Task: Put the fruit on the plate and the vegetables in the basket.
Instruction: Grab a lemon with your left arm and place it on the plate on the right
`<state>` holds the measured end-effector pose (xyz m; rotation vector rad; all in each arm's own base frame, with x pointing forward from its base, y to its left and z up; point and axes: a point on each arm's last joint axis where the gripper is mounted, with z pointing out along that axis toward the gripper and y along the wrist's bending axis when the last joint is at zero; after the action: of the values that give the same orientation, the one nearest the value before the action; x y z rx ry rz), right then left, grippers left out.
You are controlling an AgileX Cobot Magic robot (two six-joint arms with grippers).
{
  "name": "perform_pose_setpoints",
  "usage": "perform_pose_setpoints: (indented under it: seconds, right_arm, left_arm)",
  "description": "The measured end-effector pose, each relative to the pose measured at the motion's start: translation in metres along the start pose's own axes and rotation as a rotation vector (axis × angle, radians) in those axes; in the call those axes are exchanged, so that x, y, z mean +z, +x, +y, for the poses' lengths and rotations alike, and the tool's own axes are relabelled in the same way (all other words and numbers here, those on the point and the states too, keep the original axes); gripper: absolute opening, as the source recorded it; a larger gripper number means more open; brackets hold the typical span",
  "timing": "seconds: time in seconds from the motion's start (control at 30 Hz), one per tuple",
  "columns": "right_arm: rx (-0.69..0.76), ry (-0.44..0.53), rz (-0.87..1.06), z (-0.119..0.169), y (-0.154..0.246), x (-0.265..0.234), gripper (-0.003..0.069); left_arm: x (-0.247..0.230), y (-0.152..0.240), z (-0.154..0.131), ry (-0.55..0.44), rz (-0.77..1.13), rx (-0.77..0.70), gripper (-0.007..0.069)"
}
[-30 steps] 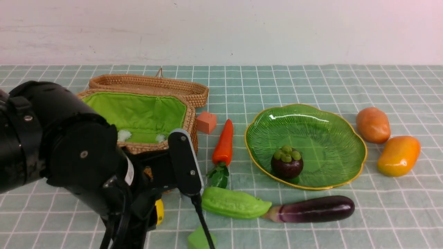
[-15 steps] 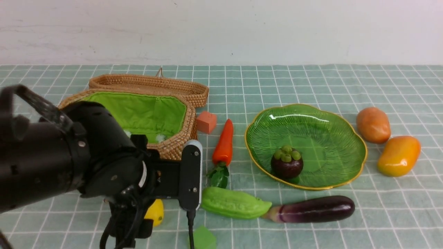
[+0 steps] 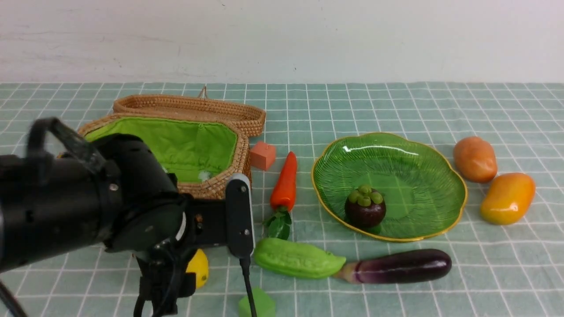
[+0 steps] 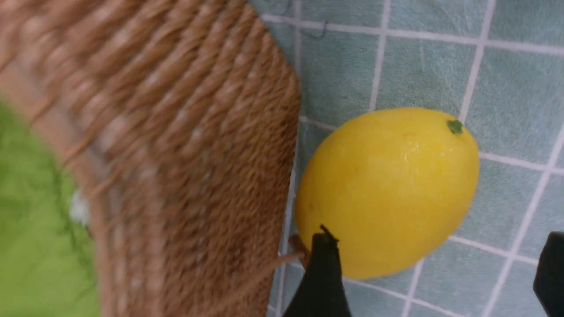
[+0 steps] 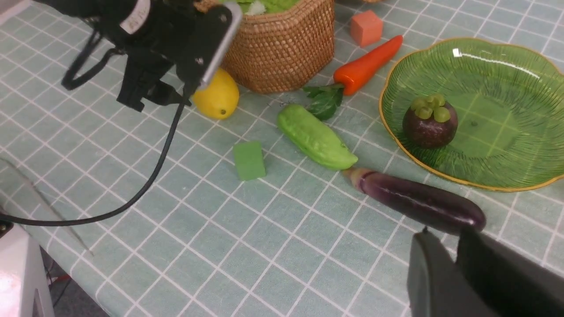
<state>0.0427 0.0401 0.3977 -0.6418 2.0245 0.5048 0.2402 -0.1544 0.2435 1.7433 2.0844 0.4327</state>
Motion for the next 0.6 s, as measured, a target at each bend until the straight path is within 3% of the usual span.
perform_pose_setpoints:
  seconds: [0.23, 0.33, 0.6]
  right_arm:
    - [0.003, -0.005, -0.012, 0.0, -0.001, 0.0, 0.0101]
    - [0.005, -0.009, -0.011, 0.001, -0.001, 0.0, 0.0101]
    - [0.007, -0.013, -0.012, 0.001, -0.001, 0.0, 0.0105]
  left_arm:
    - [-0.017, 0.026, 0.007, 0.049, -0.096, -0.12, 0.0584]
    - [-0.011, 0.033, 0.008, 0.071, -0.124, -0.089, 0.0584]
    - [0.014, 0.023, 0.001, 0.152, -0.191, 0.182, 0.0582]
